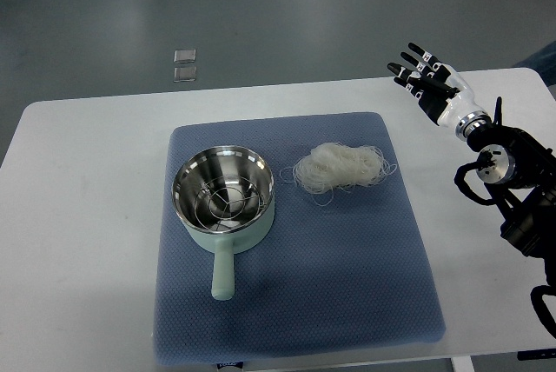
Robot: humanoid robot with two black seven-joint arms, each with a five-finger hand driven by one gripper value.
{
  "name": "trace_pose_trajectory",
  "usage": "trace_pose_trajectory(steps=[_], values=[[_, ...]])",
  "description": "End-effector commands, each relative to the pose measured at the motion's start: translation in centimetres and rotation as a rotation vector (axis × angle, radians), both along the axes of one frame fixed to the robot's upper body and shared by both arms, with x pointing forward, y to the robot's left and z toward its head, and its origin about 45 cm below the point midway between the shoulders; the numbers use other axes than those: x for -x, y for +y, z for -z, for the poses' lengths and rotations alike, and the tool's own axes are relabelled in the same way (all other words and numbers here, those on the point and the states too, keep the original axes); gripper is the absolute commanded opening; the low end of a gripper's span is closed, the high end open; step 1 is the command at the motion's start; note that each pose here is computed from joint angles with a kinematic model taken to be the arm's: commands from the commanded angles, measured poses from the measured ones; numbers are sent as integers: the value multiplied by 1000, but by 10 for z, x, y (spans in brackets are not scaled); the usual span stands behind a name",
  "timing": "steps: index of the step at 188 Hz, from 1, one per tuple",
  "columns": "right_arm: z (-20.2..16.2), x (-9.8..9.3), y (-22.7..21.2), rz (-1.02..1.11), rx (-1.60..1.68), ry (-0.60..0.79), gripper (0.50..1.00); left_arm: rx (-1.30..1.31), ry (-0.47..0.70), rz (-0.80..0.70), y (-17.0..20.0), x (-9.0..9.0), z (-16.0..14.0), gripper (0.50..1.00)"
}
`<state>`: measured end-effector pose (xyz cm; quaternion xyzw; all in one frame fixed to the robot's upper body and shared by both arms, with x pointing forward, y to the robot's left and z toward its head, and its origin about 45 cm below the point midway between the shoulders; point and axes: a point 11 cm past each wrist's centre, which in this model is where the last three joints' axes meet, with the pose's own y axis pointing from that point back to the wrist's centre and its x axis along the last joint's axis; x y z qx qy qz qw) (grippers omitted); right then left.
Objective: Put vermicelli into pot with right hand
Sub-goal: 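Move the right hand toward the white vermicelli bundle, then lower the right hand onto the vermicelli and close fingers around it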
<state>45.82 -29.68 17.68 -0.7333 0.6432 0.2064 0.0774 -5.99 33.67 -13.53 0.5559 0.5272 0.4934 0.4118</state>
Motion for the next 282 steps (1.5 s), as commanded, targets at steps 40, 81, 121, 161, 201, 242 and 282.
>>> trace_pose_trajectory(steps=[40, 81, 121, 161, 201, 242, 282], values=[[3, 2, 6, -28, 17, 7, 921, 7, -2, -3, -2, 0, 0, 1000], [1, 2, 8, -68, 11, -9, 921, 4, -2, -5, -1, 0, 0, 1000], [1, 4, 11, -111, 31, -15, 921, 3, -1, -3, -1, 0, 0, 1000], [-2, 5, 9, -157, 111, -16, 921, 4, -2, -5, -1, 0, 0, 1000], [-16, 0, 8, -228, 206, -63, 921, 4, -2, -5, -1, 0, 0, 1000], [-41, 1, 14, -367, 378, -137, 921, 3, -2, -5, -1, 0, 0, 1000], [-76, 2, 28, -533, 637, -225, 921, 4, 0, -5, -1, 0, 0, 1000]])
